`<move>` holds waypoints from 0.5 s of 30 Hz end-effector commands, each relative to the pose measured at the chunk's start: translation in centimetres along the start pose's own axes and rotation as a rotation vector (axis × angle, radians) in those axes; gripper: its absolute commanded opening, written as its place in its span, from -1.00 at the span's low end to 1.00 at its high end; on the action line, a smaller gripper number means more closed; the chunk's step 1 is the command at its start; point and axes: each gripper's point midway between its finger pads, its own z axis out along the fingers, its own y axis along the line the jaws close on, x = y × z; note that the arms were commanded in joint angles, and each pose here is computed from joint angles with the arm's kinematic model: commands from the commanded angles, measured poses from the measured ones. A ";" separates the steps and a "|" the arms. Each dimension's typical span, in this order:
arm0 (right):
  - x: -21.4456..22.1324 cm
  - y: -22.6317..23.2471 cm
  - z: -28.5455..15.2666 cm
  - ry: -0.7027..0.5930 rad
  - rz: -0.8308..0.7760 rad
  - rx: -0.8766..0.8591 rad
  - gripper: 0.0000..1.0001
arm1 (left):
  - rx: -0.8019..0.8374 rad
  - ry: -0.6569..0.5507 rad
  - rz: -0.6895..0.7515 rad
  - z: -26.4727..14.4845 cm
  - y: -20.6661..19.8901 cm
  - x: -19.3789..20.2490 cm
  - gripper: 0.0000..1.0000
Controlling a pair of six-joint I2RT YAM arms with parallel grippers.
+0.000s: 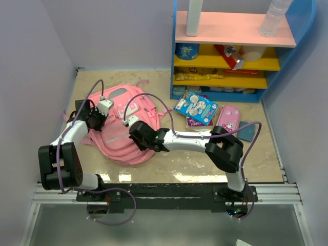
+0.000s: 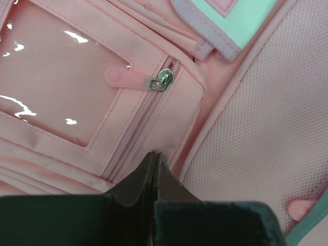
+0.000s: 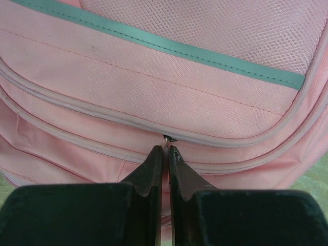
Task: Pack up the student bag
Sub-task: Unzip the student bag at the center of the board.
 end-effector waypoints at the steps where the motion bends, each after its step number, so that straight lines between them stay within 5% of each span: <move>1: -3.8 2.3 -0.1 -0.107 0.076 -0.047 -1.00 | 0.182 0.036 -0.041 -0.7 -3.5 1.1 -1.00; 5: -3.1 0.3 0.7 -0.070 0.101 0.021 -1.00 | 0.206 -0.036 0.043 -2.9 -1.5 -0.2 -0.84; 7: -3.1 -0.8 0.9 -0.069 0.134 0.030 -1.00 | 0.283 -0.068 0.156 -4.1 -1.8 -0.6 -0.64; 11: -3.6 -3.3 1.5 -0.068 0.198 0.054 -1.00 | 0.383 -0.050 0.305 -5.0 -2.7 1.4 -0.56; 15: -3.4 -5.7 3.1 -0.036 0.215 0.094 -1.00 | 0.495 -0.162 0.465 -5.9 -4.8 1.2 -0.43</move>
